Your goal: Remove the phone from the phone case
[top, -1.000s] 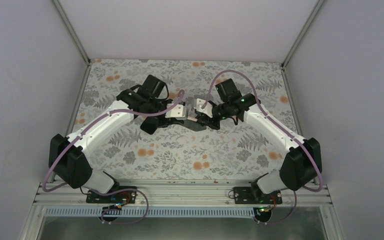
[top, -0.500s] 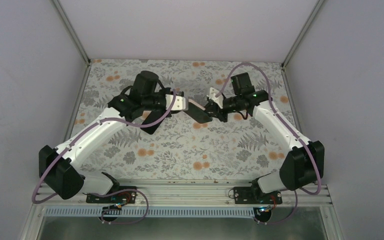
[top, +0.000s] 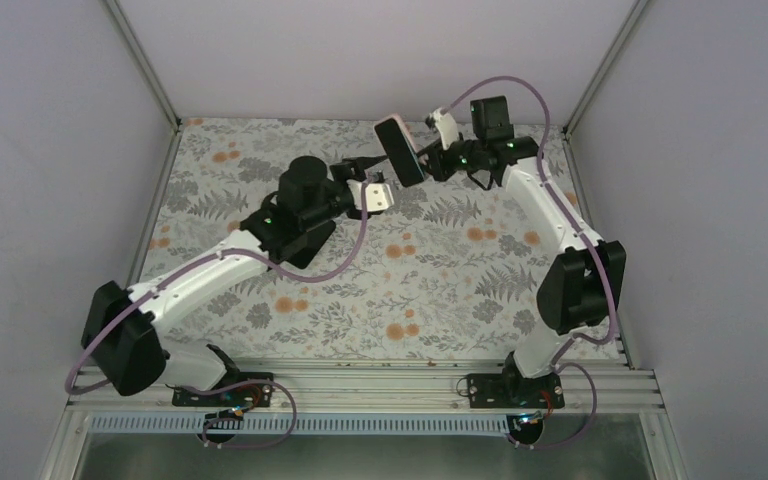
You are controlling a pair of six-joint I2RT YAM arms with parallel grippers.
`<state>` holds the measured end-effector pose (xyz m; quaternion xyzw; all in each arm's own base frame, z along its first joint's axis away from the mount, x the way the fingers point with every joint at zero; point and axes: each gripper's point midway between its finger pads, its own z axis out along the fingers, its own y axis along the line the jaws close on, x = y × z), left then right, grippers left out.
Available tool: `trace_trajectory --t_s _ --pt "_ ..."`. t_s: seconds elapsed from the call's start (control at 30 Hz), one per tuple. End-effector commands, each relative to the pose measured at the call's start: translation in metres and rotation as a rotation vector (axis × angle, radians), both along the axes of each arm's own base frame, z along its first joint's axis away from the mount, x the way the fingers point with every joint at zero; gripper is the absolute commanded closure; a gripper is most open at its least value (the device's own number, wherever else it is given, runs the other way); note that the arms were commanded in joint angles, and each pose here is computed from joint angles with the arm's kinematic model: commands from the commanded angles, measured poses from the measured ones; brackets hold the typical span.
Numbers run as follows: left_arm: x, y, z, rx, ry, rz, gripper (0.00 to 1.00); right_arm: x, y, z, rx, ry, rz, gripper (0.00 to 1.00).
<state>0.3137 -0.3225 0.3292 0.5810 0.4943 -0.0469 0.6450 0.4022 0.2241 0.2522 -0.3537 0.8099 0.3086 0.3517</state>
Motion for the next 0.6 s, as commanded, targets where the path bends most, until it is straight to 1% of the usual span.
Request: trace_trajectory --t_s 0.0,0.13,0.27,0.4,0.47,0.57 --pt "0.026 -0.011 0.022 -0.116 -0.139 0.154 0.35 0.054 -0.001 0.057 0.162 -0.048 -0.206 0.96" --pt "0.042 -0.011 0.029 -0.216 -0.224 0.235 0.25 0.071 0.003 0.066 0.205 -0.020 -0.272 0.96" --pt "0.052 -0.015 0.034 -0.275 -0.273 0.274 0.22 0.070 0.008 0.059 0.192 -0.017 -0.286 0.96" --pt "0.068 -0.018 0.028 -0.309 -0.258 0.324 0.22 0.066 0.006 0.055 0.190 -0.017 -0.296 0.96" --pt "0.070 -0.026 0.020 -0.295 -0.232 0.306 0.22 0.064 0.006 0.056 0.196 -0.018 -0.294 0.96" --pt "0.064 -0.039 0.007 -0.277 -0.209 0.258 0.22 0.067 0.007 0.057 0.201 -0.017 -0.298 0.96"
